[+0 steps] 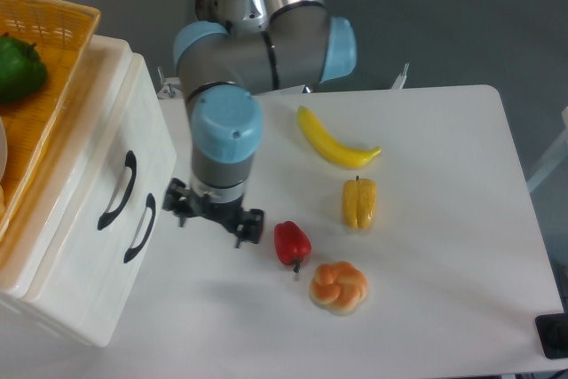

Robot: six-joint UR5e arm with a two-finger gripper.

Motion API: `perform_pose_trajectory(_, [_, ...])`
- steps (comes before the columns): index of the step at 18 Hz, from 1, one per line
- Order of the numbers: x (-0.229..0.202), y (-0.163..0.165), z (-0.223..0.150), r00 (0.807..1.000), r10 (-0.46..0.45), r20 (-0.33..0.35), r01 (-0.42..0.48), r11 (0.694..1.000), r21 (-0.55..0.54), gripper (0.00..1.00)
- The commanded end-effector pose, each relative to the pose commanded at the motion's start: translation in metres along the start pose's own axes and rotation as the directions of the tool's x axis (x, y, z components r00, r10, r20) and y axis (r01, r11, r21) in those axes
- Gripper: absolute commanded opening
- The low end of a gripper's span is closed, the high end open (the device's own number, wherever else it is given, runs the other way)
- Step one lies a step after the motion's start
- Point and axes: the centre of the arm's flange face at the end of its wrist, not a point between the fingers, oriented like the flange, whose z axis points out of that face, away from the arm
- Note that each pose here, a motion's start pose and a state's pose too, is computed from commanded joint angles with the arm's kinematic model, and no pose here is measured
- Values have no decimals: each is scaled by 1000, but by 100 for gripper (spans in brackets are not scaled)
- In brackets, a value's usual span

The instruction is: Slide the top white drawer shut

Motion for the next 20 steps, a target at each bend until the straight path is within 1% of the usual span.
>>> perform_pose_trajectory(3, [-36,25,-20,999,17,27,-17,1000,16,100])
perform_pose_trajectory(4, [-44,32,-24,999,37,37,-38,999,17,100])
perform_pose_trajectory(6, [-65,50,-30,993,98,68,-97,995,-14,100])
perform_pose_trajectory(7, [-69,57,-35,985,143,92,-139,989,-44,100])
perform_pose_trajectory(9, [-78,69,-44,960,245,134,-227,965,-135,100])
perform_pose_trajectory(11, [-88,85,-60,941,299,157,-271,946,-179,100])
perform_pose_trajectory(12, [-94,91,-68,939,304,164,-275,945,-174,100])
perform_pose_trajectory(14, [-107,107,-74,941,297,165,-268,948,-174,100])
perform_pose_trajectory(17, [-122,126,-73,941,302,152,-275,945,-178,100])
perform_pose_trajectory(19, [-132,138,-75,950,277,146,-256,956,-144,100])
perform_pose_trajectory(20, [-134,143,-83,952,264,153,-247,961,-122,100])
